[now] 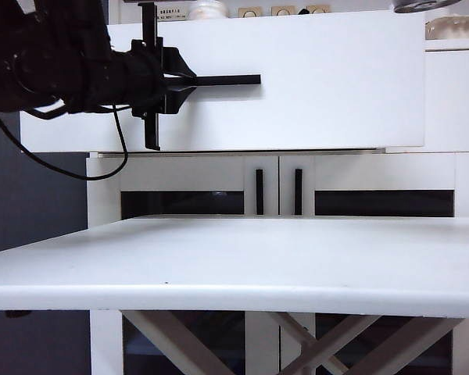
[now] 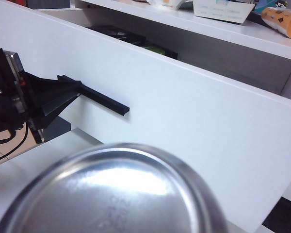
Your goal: Pick up a can of beer from the white table, open the left drawer, place the beer inside the drawer, and finally close the drawer.
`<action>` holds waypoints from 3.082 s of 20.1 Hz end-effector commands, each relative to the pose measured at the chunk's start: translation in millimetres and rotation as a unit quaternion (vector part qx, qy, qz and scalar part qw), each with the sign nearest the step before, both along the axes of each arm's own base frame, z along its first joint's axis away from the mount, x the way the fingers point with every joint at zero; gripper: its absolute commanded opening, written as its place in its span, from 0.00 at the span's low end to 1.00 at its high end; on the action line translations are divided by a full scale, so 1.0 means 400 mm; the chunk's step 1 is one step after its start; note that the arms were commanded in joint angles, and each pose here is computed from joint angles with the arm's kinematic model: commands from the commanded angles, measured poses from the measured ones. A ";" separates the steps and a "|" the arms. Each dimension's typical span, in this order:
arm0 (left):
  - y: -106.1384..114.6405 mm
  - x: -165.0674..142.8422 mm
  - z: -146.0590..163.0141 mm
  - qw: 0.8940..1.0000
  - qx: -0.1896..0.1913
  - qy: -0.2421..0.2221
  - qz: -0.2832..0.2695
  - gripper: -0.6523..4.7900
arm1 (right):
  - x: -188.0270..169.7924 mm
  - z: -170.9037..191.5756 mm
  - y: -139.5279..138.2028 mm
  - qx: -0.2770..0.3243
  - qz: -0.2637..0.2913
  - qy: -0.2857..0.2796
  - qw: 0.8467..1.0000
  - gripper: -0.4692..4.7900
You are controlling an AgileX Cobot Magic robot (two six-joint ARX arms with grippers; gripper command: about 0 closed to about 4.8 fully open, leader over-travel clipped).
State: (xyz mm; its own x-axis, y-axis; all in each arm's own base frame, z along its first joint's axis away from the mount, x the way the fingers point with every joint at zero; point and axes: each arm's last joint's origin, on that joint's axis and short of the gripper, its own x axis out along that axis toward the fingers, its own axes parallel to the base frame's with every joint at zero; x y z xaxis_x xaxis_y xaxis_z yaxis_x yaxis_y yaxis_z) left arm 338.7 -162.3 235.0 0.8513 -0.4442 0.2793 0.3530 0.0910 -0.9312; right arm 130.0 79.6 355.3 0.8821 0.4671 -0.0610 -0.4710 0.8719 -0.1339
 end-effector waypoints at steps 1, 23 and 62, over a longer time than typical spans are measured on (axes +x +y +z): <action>0.025 -0.012 0.036 0.998 0.005 -0.041 0.044 0.11 | -0.007 0.030 -0.003 0.023 0.003 -0.038 0.999 0.09; 0.126 -0.280 0.030 0.998 0.035 -0.017 0.044 0.11 | -0.017 0.045 -0.006 0.030 0.022 -0.049 0.998 0.09; 0.071 -0.322 0.446 0.882 0.170 -0.297 -0.324 0.11 | 0.043 0.199 0.032 0.070 0.027 -0.115 0.991 0.09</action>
